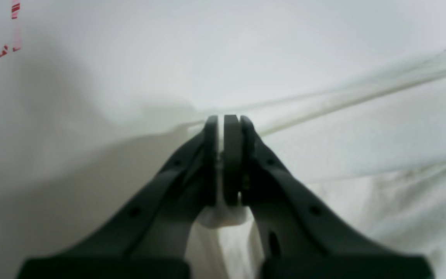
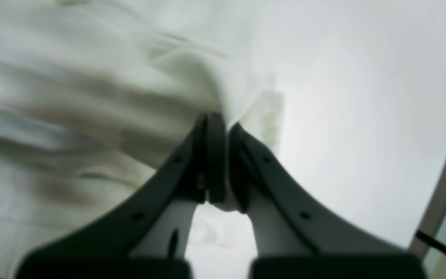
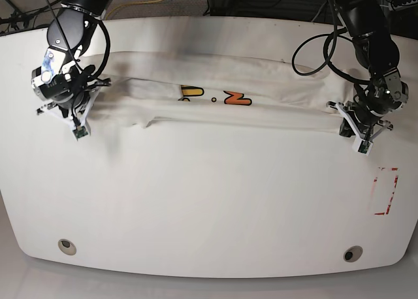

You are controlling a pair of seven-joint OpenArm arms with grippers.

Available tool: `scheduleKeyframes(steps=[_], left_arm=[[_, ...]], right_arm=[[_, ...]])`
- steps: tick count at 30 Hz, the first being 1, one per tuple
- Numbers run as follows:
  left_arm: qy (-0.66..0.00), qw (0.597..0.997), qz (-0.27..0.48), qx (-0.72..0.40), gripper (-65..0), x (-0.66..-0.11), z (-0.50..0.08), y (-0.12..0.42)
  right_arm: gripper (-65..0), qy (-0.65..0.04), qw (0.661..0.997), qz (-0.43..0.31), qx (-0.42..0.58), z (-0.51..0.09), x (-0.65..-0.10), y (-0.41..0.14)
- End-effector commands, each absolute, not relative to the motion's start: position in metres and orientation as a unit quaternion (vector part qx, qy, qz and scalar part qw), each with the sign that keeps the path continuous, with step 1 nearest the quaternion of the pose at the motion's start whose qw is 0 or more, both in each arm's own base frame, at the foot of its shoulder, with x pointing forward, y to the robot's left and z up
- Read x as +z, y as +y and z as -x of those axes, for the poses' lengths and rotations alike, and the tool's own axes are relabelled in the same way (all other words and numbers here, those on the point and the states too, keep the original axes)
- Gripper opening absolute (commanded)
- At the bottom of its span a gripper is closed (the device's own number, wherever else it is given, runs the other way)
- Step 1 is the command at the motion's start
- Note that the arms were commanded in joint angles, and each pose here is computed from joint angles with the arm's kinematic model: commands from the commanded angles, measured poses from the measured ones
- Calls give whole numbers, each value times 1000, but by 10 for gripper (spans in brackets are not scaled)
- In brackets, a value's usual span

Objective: Fold the T-shirt properly
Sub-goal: 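Lift the hem with both grippers and fold it over toward the collar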

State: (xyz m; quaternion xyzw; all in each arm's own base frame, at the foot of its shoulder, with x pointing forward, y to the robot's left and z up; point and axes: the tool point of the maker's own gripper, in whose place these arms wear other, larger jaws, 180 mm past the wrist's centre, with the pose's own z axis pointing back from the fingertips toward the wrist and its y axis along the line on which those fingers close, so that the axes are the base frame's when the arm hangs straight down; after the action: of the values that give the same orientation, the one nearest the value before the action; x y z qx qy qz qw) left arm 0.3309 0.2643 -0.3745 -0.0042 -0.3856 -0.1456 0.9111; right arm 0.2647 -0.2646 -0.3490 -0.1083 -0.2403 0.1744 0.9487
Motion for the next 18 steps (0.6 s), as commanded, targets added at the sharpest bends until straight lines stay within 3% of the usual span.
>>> scheduleKeyframes(steps=[1, 8, 10, 15, 18], left_arm=[[-402, 903, -6, -150, -650, -363, -336, 270], [-382, 909, -10, -168, -650, -371, -326, 271], [-367, 912, -10, -181, -582, -378, -318, 270], [-362, 913, -13, -186, -300, -379, -315, 273], [-375, 908, -20, -185, -231, -369, -319, 275]], right_arm=[[-640, -229, 949, 124, 177, -253, -349, -272], [-628, -204, 957, 107, 175, -232, -368, -265], [-556, -198, 958, 107, 176, -227, -370, -264], [-266, -218, 951, 123, 182, -230, -354, -264], [-190, -231, 949, 118, 182, -231, -348, -261]])
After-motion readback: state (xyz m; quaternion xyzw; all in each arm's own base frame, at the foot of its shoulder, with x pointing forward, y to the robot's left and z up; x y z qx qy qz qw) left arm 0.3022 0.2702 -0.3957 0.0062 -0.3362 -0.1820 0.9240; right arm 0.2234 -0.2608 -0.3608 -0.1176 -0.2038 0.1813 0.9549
